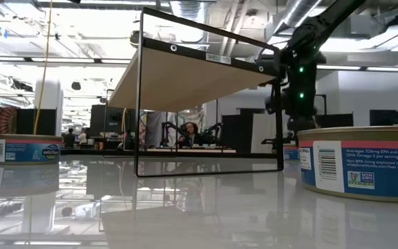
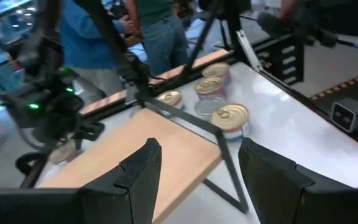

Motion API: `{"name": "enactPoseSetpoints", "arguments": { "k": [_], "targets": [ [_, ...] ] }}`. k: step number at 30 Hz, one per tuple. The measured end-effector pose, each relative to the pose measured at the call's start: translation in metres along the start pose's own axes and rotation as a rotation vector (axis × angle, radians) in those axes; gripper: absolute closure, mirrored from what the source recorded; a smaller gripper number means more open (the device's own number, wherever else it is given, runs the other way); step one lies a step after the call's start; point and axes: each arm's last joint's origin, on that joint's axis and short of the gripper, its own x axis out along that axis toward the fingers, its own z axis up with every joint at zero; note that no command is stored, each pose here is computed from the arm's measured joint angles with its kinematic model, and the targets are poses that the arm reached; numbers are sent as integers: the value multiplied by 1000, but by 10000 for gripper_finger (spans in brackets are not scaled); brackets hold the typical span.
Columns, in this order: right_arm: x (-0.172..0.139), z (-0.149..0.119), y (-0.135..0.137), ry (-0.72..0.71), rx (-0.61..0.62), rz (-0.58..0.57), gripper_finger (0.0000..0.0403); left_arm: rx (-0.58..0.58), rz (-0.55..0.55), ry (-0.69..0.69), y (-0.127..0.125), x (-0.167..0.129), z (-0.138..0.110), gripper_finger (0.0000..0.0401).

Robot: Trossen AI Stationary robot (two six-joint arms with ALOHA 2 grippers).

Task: Stack canned seafood by type on shelf
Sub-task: Put the blue tuna can on the shelf

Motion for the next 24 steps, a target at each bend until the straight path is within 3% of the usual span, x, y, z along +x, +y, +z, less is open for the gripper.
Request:
{"name": "enactPoseSetpoints", "arguments": {
  "k": [12,18,24],
  "targets": [
    [25,7,16,73,-62,-60,292,-36,53,42,6,-9,-4,198],
    [8,6,36,45,-100,-42,335,-35,49,56,5,-9,-5,198],
    [-12,-1,61,38,-108,16,343,-36,49,59,5,-9,-5,198]
  ]
}}
